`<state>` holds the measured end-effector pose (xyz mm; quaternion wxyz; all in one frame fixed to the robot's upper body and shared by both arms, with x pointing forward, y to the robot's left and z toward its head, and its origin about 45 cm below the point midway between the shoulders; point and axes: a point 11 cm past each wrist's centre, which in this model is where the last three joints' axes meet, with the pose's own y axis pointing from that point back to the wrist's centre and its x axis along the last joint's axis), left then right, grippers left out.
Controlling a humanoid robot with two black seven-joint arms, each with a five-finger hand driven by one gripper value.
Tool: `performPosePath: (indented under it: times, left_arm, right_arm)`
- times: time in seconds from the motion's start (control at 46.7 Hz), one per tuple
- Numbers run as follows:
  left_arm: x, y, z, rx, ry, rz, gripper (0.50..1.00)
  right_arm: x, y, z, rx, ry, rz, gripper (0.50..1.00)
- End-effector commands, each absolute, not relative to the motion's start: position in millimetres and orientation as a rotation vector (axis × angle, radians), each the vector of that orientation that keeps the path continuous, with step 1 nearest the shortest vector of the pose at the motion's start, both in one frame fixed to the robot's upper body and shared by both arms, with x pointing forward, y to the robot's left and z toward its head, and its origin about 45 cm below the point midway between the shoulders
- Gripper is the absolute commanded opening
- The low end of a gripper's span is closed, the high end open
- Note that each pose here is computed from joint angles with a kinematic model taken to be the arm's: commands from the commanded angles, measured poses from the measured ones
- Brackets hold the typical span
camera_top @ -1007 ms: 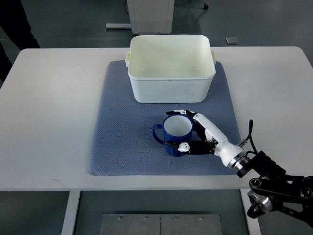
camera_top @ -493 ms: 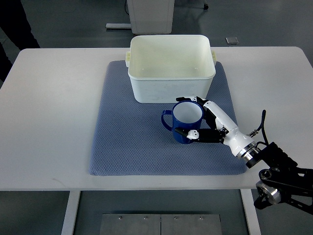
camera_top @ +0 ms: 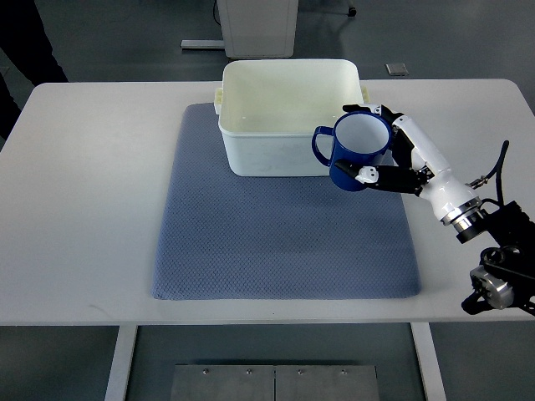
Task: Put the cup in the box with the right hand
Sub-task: 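Lift the mug with the right hand up and away from the mat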
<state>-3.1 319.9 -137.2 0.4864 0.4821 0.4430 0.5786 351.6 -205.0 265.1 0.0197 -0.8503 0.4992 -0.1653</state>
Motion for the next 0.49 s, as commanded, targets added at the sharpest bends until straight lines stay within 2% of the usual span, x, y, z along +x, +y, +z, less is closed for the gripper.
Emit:
performPosePath:
  times: [0.0, 0.471]
  left_arm:
    - [-3.1, 319.9, -137.2, 1.173, 1.078, 1.408, 1.0]
    - [-3.1, 319.9, -137.2, 1.173, 1.078, 1.408, 1.0]
  right_arm:
    - [353.3, -209.0, 272.3, -2.62, 1.555, -0.53, 0.5]
    - [368.2, -234.7, 341.3, -2.374, 1.623, -0.651, 0.5]
